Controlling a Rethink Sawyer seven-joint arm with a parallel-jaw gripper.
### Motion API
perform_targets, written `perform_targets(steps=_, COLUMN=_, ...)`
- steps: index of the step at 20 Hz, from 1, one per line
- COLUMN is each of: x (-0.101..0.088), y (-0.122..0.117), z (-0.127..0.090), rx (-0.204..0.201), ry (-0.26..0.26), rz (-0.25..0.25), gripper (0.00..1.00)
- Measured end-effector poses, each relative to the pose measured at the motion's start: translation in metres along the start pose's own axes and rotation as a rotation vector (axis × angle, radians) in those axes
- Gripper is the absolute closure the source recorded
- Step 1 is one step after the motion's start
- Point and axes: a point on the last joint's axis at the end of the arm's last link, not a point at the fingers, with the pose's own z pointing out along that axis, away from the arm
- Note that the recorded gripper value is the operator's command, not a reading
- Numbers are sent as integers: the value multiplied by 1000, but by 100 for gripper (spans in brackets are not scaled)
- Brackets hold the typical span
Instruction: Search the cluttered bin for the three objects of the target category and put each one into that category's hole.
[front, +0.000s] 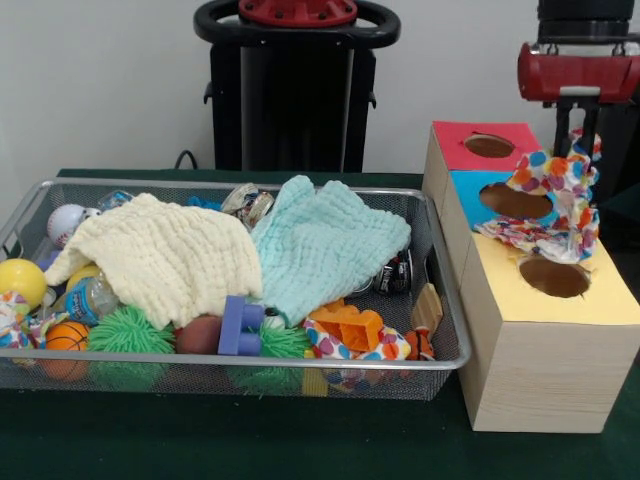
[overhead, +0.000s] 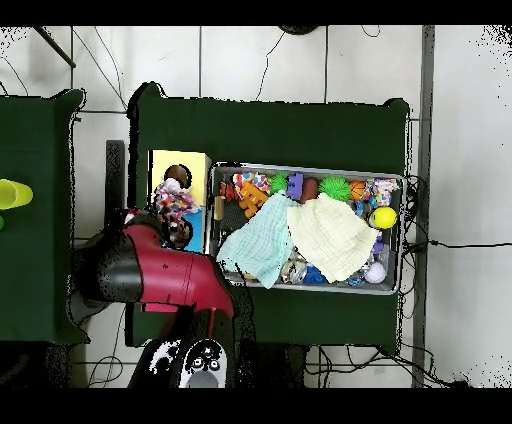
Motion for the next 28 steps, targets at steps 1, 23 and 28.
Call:
perform_targets(steps=1, x=-1, y=-1, z=4, rx=3, ry=-10, rz=4, gripper=100)
perform_targets(steps=23, x=-33, y=-8, z=56, rx=11, ry=-110, rz=90, gripper=100)
perform_targets(steps=28, x=-36, y=0, z=69, rx=0, ry=-108, rz=96, gripper=100)
